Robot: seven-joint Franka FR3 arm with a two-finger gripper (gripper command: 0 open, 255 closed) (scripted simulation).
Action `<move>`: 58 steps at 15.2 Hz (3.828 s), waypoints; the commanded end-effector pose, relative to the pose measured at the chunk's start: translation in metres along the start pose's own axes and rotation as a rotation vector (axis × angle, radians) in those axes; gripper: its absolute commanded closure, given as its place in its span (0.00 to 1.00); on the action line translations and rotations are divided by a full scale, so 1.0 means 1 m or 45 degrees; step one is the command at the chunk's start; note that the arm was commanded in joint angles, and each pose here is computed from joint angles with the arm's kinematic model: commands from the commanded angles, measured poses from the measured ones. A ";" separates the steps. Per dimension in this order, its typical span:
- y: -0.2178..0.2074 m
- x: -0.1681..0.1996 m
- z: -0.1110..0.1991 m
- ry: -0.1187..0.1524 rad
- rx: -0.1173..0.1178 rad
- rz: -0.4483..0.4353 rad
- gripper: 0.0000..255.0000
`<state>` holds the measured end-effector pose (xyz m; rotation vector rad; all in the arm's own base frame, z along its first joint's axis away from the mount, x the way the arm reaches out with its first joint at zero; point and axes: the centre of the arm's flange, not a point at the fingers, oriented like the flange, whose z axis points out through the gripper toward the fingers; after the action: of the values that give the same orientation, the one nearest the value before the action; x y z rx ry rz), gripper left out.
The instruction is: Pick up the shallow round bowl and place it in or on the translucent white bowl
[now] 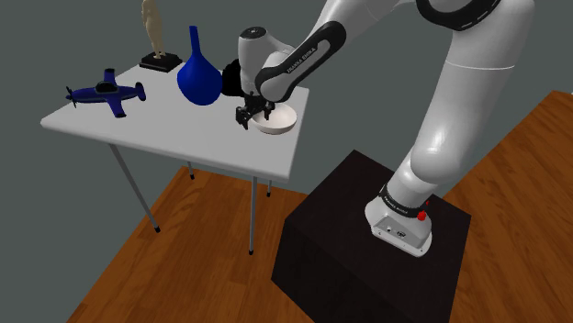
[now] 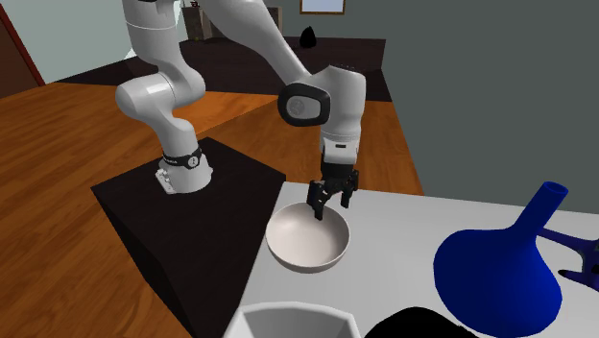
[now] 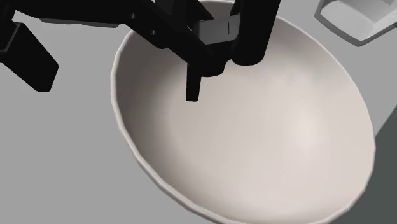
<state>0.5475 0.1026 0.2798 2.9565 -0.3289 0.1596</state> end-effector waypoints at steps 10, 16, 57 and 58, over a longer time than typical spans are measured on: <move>0.000 0.000 0.000 0.000 0.000 0.000 1.00; 0.002 0.002 -0.015 0.000 0.000 0.000 1.00; 0.068 0.063 -0.201 0.000 0.000 0.000 1.00; 0.078 0.073 -0.200 0.000 0.000 0.000 1.00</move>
<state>0.5750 0.0585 0.4938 2.9570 -0.3302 0.1592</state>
